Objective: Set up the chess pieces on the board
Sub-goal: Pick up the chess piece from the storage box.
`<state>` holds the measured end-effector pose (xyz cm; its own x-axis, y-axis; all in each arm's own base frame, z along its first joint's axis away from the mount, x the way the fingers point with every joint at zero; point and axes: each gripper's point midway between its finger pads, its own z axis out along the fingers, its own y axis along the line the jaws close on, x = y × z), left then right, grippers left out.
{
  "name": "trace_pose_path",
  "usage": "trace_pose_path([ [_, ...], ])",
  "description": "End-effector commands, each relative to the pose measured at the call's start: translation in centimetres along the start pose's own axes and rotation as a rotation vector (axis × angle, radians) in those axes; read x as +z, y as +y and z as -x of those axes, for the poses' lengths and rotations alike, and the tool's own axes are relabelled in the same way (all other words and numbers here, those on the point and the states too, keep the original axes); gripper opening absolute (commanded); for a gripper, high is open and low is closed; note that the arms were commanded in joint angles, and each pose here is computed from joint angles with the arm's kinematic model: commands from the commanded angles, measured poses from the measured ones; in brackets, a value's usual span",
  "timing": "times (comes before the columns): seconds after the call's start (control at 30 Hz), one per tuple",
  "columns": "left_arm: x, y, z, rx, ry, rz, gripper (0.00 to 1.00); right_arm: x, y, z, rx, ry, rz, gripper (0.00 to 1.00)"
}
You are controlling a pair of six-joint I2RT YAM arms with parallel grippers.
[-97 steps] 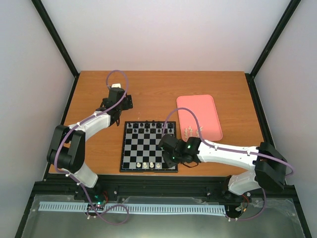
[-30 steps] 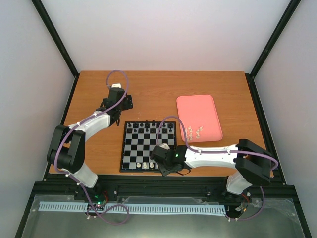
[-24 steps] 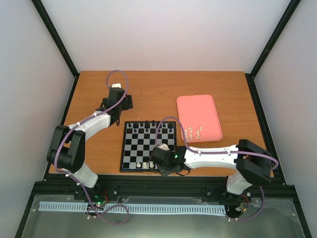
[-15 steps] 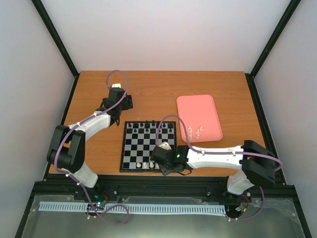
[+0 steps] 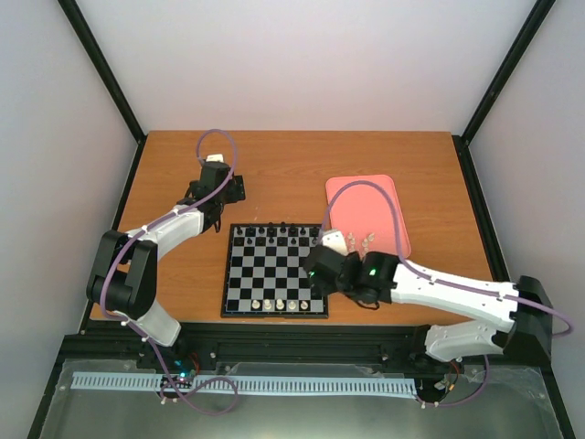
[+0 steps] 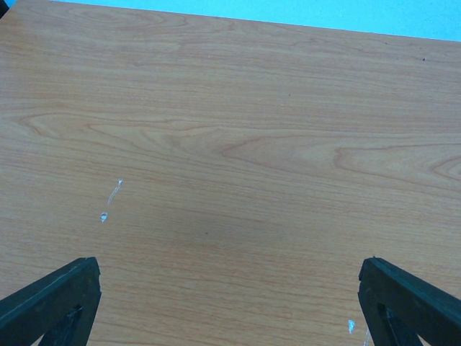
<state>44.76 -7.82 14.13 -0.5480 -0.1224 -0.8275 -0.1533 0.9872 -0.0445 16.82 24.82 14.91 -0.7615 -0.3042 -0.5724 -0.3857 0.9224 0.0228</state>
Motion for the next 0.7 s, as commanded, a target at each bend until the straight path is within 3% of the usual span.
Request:
trace_pose_path([
  [0.0, 0.1, -0.7, 1.1, 0.011, -0.016, -0.018, 1.0, -0.3, -6.1, 2.0, 0.089, -0.085, -0.153, 1.0],
  [0.27, 0.3, -1.3, 1.4, 0.002, -0.006, -0.042, 1.0, 2.4, -15.9, 3.4, 0.289, -0.046, -0.348, 1.0],
  [0.43, 0.7, -1.6, 1.5, 0.013, 0.005, -0.047, 1.0, 5.1, -19.5, 5.3, 0.362, -0.009, -0.382, 0.94],
  [0.57, 0.8, -2.1, 1.5, 0.015, 0.009, -0.065, 1.0, 7.7, -21.2, 6.4, 0.4, 0.021, -0.363, 0.74],
  [0.67, 0.9, -2.2, 1.4, 0.018, 0.014, -0.073, 1.0, 9.2, -21.9, 7.3, 0.426, 0.029, -0.342, 0.71],
])
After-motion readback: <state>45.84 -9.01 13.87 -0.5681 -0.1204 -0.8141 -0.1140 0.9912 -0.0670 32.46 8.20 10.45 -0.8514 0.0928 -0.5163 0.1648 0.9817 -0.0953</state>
